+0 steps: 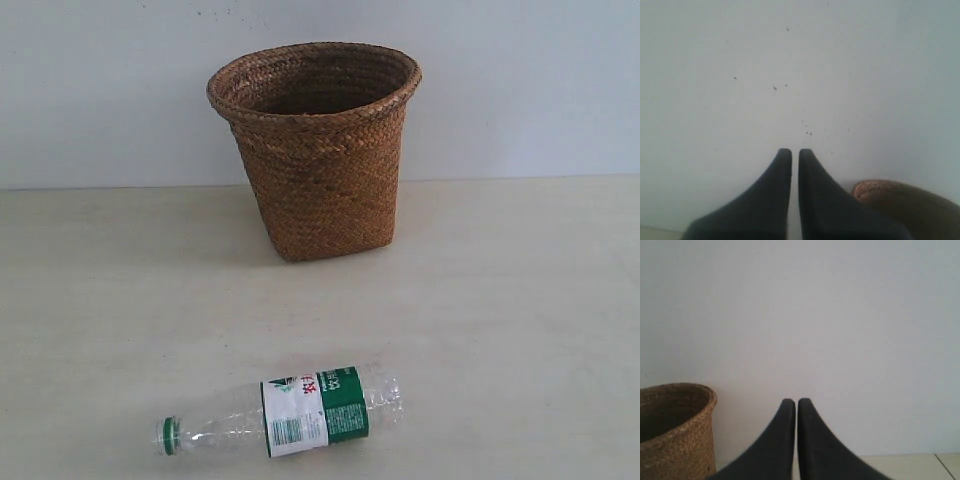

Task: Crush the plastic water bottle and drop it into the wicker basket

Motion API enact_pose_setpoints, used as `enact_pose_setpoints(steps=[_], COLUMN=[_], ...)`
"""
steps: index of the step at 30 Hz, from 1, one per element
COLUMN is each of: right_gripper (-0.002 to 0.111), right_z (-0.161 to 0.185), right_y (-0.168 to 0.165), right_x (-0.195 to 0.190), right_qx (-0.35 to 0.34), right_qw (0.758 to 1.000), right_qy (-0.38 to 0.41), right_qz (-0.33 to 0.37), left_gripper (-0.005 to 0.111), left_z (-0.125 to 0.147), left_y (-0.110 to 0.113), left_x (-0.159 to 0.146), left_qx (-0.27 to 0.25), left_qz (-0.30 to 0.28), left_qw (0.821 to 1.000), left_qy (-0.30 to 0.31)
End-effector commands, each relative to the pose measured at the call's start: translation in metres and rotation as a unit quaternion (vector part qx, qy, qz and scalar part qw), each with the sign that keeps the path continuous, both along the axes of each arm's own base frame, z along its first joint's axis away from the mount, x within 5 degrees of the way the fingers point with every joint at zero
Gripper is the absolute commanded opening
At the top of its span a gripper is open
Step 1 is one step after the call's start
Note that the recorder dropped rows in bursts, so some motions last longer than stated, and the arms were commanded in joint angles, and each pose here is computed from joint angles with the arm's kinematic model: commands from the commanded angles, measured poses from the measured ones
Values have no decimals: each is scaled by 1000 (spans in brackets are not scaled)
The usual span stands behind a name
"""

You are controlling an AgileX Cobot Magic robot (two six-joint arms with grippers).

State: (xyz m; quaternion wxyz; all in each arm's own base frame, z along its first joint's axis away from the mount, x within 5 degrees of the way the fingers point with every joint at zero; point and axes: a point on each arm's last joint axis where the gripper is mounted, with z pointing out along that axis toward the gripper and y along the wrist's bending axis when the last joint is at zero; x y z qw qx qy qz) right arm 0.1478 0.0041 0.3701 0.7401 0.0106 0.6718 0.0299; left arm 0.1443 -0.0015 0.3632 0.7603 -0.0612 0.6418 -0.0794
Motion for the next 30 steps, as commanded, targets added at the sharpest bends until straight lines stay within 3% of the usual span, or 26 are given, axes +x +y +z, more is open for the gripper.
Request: enact_pose_setpoints(steps=[1, 5, 10, 14, 19, 24, 30], right_gripper=[0, 0, 0, 0, 0, 0, 0], right_z=[6, 5, 1, -8, -15, -32, -49], right_y=[2, 4, 7, 13, 35, 74, 118], right_x=[26, 53, 79, 95, 104, 107, 114], right_qx=[-44, -84, -140, -176, -189, -243, -252], right_qw=[997, 988, 962, 927, 893, 844, 782], right_qy=[59, 129, 233, 317, 345, 351, 389], right_qz=[4, 14, 42, 98, 220, 326, 417], left_gripper=[4, 4, 4, 4, 4, 4, 4], left_z=[6, 4, -8, -27, -56, -79, -100], left_y=[-1, 0, -8, -28, -48, -71, -89], left_x=[32, 58, 83, 99, 112, 113, 109], left_qx=[41, 106, 179, 258, 297, 348, 416], left_qz=[2, 5, -34, -127, -234, -379, -476], left_qw=[996, 980, 942, 887, 818, 742, 654], left_qy=[78, 169, 282, 360, 434, 430, 416])
